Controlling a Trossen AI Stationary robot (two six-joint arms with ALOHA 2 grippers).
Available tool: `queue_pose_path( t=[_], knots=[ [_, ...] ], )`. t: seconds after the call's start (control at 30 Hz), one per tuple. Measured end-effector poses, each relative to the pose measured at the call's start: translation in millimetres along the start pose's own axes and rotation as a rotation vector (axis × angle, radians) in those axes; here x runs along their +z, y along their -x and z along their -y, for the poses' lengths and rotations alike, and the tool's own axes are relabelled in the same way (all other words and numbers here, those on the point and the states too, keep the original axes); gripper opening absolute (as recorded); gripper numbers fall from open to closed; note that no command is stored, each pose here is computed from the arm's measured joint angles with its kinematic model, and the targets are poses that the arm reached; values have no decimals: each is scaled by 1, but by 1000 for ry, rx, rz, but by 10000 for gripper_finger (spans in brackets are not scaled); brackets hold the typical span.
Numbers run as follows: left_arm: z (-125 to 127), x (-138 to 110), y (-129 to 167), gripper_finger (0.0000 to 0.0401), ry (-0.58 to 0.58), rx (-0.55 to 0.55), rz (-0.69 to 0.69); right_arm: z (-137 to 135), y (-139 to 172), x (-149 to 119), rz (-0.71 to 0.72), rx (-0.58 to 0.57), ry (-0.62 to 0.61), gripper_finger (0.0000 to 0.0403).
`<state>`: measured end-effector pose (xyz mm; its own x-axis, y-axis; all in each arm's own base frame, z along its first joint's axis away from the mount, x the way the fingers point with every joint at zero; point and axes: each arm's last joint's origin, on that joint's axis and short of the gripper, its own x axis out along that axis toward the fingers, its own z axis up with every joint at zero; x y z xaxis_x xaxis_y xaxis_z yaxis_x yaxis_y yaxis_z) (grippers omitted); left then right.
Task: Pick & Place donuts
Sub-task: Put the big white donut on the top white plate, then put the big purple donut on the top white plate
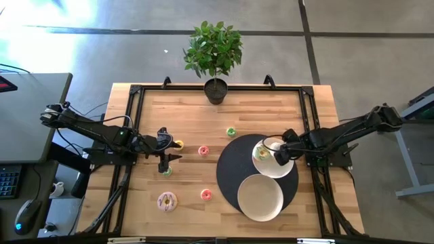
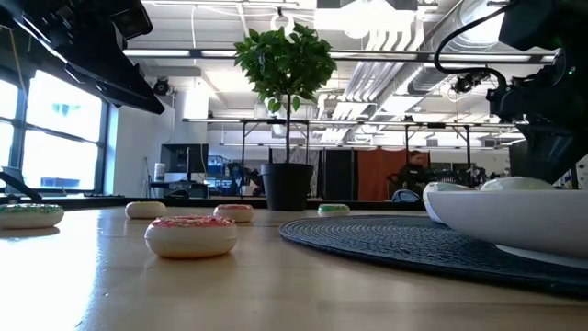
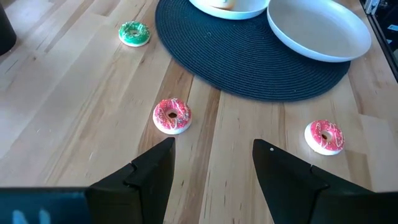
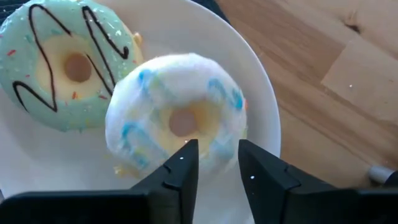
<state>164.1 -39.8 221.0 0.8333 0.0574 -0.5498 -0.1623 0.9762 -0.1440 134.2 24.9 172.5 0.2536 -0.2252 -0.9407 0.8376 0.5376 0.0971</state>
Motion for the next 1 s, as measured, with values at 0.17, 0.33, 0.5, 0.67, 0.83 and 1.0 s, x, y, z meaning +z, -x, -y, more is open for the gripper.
queue_pose_path(
  t=[0.17, 0.33, 0.5, 0.67, 0.83, 1.0],
  knots=[
    [0, 0, 0, 213, 0, 0, 1, 0, 0, 2, 56, -19, 8, 114],
    [0, 1, 0, 213, 2, -2, 8, -9, 1, 8, 166, 53, 34, 114],
    [1, 1, 0, 213, 3, -15, 2, -33, 8, 20, 366, 239, 135, 114],
    [1, 0, 0, 213, 1, -40, -9, -62, 26, 35, 591, 490, 295, 114],
    [1, 0, 0, 213, 0, -39, -10, -91, 37, 45, 798, 720, 489, 114],
    [2, -1, 0, 213, 48, -79, -30, -119, 21, 46, 905, 840, 632, 114]
  ],
)
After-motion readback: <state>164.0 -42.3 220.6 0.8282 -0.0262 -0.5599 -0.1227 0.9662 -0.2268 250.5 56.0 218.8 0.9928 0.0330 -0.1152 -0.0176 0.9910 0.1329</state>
